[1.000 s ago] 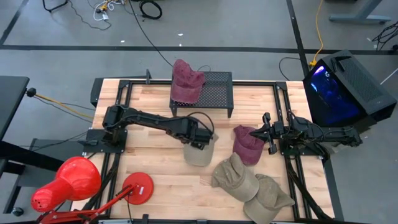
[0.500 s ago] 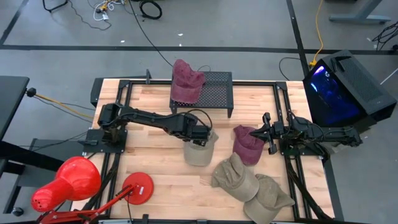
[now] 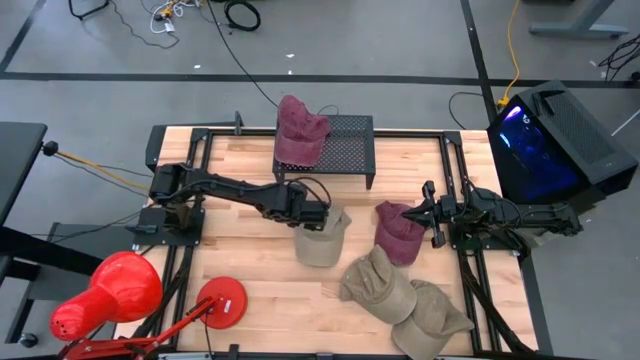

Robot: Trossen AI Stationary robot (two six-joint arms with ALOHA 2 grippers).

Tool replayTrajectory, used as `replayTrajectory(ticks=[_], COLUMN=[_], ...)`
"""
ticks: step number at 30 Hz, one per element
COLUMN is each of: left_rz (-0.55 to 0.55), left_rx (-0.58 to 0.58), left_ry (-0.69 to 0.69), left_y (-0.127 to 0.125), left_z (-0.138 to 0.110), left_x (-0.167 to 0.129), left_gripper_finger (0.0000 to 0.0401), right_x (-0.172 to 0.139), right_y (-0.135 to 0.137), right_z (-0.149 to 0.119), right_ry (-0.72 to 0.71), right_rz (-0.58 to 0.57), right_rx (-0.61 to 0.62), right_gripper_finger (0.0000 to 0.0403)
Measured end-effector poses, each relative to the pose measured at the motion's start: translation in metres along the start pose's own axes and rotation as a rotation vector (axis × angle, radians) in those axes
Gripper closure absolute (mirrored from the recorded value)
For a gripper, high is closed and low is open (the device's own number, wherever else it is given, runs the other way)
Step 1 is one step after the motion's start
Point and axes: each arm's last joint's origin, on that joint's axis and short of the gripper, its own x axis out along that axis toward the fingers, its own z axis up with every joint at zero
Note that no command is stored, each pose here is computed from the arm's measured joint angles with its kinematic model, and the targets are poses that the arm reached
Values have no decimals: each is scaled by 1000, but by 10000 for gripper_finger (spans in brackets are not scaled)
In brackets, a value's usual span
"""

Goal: Pick & Place hat
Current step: Put the top brown cap on the shelf

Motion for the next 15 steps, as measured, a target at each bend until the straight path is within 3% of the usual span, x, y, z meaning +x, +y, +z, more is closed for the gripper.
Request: replayTrajectory(ticks=[8, 15], left_rz=[-65, -42], left_rx=[7, -1], left_ry=[-14, 18], left_y=[-4, -3], left_z=[8, 14], left_x=[9, 21], left_gripper_finger=[154, 154], right_x=[0, 0], right_y=[0, 0], right_z=[0, 0], right_ry=[0, 0], right_rz=[0, 0], right_rx=[0, 0], right_gripper_finger=[376, 376])
